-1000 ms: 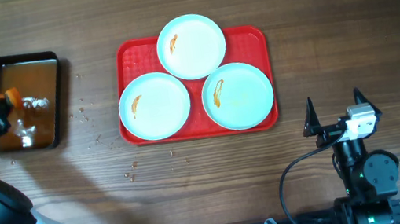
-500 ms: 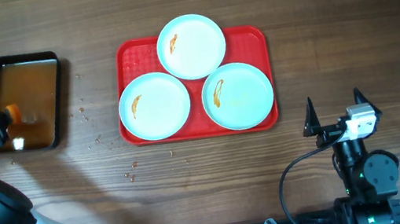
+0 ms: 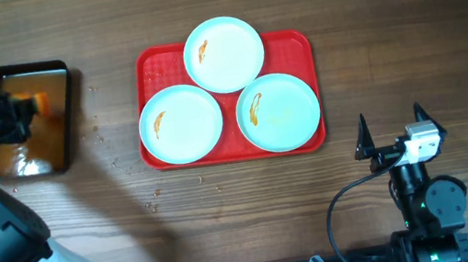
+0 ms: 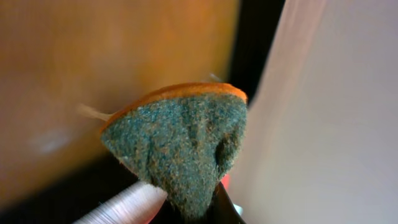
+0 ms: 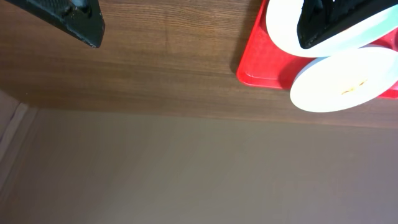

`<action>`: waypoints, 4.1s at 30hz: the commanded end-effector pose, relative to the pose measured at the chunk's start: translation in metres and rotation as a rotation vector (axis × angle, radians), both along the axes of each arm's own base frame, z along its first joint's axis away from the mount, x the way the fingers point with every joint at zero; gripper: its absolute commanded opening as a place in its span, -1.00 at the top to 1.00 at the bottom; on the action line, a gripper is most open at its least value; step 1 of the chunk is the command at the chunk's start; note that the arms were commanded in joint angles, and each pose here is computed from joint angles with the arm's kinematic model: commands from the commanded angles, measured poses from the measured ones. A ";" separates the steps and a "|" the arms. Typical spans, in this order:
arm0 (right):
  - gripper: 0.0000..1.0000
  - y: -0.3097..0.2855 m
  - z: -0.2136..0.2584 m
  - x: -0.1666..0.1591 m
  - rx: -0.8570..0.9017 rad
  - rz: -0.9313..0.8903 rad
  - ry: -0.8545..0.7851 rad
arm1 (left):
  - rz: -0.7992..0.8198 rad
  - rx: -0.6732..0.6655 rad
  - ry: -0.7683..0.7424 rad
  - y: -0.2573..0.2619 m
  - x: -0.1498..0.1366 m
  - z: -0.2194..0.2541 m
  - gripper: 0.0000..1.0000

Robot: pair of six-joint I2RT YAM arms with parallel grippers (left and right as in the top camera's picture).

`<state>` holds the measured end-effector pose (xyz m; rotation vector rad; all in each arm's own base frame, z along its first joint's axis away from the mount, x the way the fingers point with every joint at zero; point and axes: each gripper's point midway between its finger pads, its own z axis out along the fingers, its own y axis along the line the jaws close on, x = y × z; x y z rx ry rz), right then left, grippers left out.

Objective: Clean dirty plates on tray and stack at the side
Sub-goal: 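Lift the sponge and carry it onto the left white plate, then reach the right gripper to the left plate's rim and grip it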

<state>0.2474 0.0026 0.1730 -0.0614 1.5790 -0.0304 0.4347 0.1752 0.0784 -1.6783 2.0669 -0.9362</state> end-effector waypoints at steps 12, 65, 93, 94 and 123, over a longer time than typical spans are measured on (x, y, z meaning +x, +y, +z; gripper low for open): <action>-1.00 0.001 0.001 0.000 -0.018 0.008 -0.006 | -0.415 0.656 -0.045 0.000 0.016 0.001 0.92; -0.99 0.001 0.001 0.000 -0.018 0.008 -0.006 | -1.069 0.610 -0.173 -0.255 -0.069 0.086 0.92; -1.00 0.001 0.001 0.000 -0.018 0.008 -0.006 | -1.104 0.620 -0.052 -0.294 -0.078 0.095 -1.00; -1.00 0.001 0.001 0.000 -0.018 0.008 -0.006 | -1.113 0.612 -0.024 -0.293 -0.083 0.088 -1.00; -0.99 0.112 0.150 0.001 0.211 0.699 0.358 | -1.113 0.625 0.013 -0.288 -0.086 0.078 -1.00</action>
